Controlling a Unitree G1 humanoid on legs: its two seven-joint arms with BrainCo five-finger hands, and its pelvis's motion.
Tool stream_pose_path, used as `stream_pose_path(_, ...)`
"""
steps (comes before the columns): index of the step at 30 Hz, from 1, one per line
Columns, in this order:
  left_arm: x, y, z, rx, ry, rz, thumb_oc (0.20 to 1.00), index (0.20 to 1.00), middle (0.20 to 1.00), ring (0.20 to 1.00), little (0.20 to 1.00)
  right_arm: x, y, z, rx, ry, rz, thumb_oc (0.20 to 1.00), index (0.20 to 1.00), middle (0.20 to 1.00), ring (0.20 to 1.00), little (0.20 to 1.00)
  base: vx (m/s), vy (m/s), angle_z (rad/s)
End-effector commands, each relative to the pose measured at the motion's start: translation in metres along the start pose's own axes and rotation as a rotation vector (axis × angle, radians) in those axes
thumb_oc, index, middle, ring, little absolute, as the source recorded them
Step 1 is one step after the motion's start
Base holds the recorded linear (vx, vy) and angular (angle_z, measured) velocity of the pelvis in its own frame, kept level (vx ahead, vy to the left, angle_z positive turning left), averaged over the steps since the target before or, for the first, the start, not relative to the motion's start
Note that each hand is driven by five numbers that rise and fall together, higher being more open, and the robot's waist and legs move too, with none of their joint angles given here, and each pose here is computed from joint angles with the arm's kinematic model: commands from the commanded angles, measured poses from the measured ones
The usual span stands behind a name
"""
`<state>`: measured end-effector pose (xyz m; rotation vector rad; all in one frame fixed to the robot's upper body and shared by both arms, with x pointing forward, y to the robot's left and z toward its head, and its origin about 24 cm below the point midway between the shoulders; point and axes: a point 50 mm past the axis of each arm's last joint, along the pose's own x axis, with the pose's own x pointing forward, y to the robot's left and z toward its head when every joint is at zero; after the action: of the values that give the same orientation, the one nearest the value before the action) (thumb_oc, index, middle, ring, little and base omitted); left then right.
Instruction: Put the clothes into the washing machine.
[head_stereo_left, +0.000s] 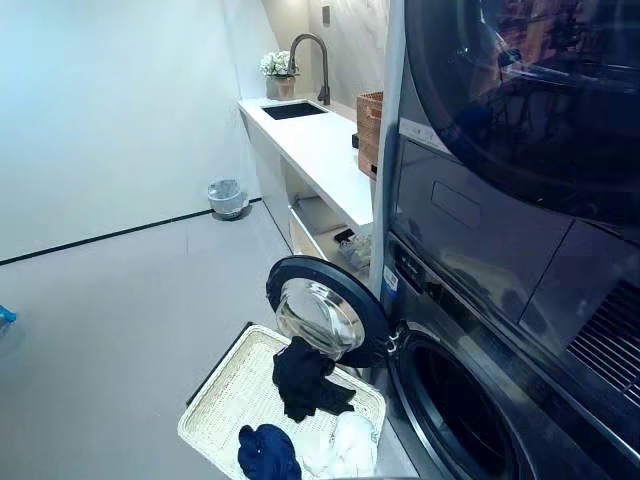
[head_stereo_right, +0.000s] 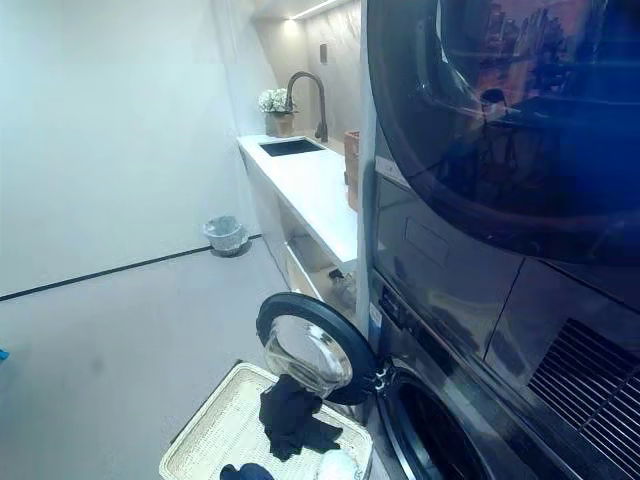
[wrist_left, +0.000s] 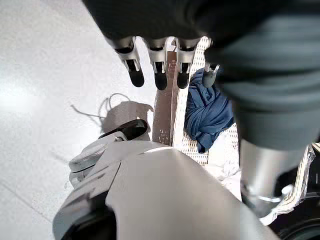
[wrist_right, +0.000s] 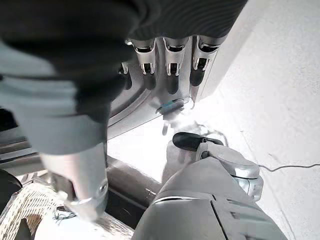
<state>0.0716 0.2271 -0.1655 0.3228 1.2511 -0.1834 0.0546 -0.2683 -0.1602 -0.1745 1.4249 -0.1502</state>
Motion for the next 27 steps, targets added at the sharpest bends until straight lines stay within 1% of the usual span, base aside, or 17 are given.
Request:
stream_pose_path(1, 0.0019, 0.0217, 0.0207, 0.013, -0.019, 0.057, 1.000, 1.000, 1.000, 1.000, 1.000, 0.0006, 0.0089, 0.0290, 0.008, -0.039, 0.022, 1.000, 1.000, 1.000, 1.000, 1.000, -0.25, -0.072, -0.86)
stream_pose_path(5, 0.0019, 0.0223, 0.0238, -0.017, -0.039, 0.047, 1.000, 1.000, 1.000, 1.000, 1.000, 0.0004, 0.0071, 0.0296, 0.008, -0.039, 0.020, 1.000, 1.000, 1.000, 1.000, 1.000, 0.00, 0.000, 0.00)
stream_pose_path(25, 0.0017, 0.0186, 0.0199, -0.013, -0.043, 0.049, 1.000, 1.000, 1.000, 1.000, 1.000, 0.0008, 0.0094, 0.0261, 0.012, -0.036, 0.020, 1.000, 1.000, 1.000, 1.000, 1.000, 0.00, 0.000, 0.00)
stream_pose_path(27, 0.0015, 0.0208, 0.0239, -0.047, -0.074, 0.061, 1.000, 1.000, 1.000, 1.000, 1.000, 0.0005, 0.0073, 0.0280, 0.014, -0.042, 0.019, 1.000, 1.000, 1.000, 1.000, 1.000, 0.00, 0.000, 0.00)
